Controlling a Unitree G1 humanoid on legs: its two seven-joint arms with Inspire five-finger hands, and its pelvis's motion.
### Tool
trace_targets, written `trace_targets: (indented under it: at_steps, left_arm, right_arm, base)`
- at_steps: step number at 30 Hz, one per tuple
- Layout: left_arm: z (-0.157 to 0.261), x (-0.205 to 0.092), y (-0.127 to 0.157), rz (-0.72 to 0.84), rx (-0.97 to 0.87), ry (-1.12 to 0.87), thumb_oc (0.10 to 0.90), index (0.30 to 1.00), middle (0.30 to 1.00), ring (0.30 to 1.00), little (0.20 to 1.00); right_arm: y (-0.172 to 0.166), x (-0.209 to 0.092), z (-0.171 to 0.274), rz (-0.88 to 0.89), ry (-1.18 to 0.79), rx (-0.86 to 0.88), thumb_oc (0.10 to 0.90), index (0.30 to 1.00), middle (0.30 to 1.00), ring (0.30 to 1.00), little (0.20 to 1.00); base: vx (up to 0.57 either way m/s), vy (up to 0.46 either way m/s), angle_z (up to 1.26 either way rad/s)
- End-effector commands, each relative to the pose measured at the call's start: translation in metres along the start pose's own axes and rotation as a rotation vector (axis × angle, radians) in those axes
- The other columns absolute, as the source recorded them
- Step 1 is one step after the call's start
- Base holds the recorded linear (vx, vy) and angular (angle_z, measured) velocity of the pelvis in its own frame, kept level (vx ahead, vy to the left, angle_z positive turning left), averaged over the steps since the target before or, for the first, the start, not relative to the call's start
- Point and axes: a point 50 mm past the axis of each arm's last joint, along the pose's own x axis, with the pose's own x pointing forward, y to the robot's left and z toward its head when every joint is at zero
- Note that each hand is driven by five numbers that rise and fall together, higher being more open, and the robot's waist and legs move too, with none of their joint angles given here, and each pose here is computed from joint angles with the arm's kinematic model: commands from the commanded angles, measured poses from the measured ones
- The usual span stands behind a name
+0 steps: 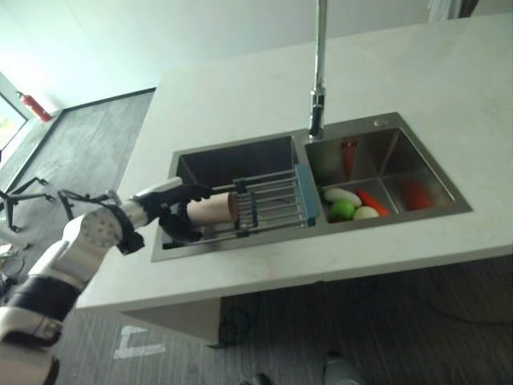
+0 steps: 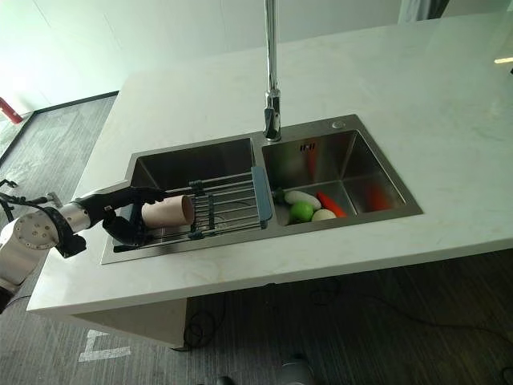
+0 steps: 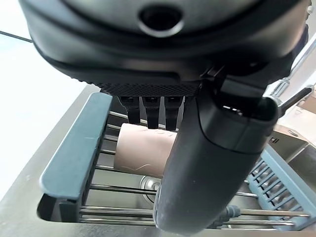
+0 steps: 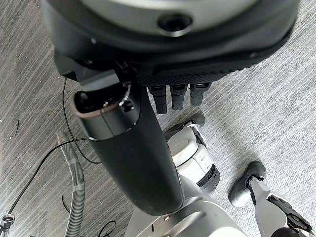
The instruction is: Place the dishes in the dishwasher.
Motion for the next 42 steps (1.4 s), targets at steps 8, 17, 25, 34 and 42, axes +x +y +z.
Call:
trace_targets:
  at_steps: [8, 17, 25, 34, 42]
  left_arm:
    - [0.018, -0.022, 0.063, 0.428, 0.025, -0.06, 0.8, 0.9, 0.9, 0.9, 0.9]
    - [0.018, -0.022, 0.06, 0.488, 0.016, -0.06, 0.8, 0.9, 0.9, 0.9, 0.9]
    - [0.023, -0.012, 0.049, 0.449, 0.006, -0.061, 0.8, 0.9, 0.9, 0.9, 0.9]
    - [0.02, -0.004, 0.045, 0.457, 0.04, -0.007, 0.8, 0.9, 0.9, 0.9, 0.9]
    - [0.02, -0.002, 0.047, 0.469, 0.045, 0.006, 0.8, 0.9, 0.9, 0.9, 0.9]
  right_arm:
    - [0.002, -0.002, 0.008, 0.038, -0.056, -0.036, 0.8, 0.9, 0.9, 0.9, 0.9]
    - [0.003, -0.002, 0.011, 0.051, -0.065, -0.064, 0.8, 0.9, 0.9, 0.9, 0.9]
    - [0.005, -0.001, 0.021, 0.062, -0.093, -0.075, 0.8, 0.9, 0.9, 0.9, 0.9]
    - [0.007, -0.001, 0.032, 0.084, -0.119, -0.097, 0.8, 0.9, 0.9, 0.9, 0.9]
    - [0.007, -0.001, 0.041, 0.094, -0.141, -0.099, 0.8, 0.9, 0.9, 0.9, 0.9]
  base:
    - [0.06, 0.015, -0.01]
    - [0.04, 0.009, -0.01]
    - [0.03, 0.0, -0.01]
    - [0.01, -0.001, -0.04]
    - [0.0, 0.0, 0.0]
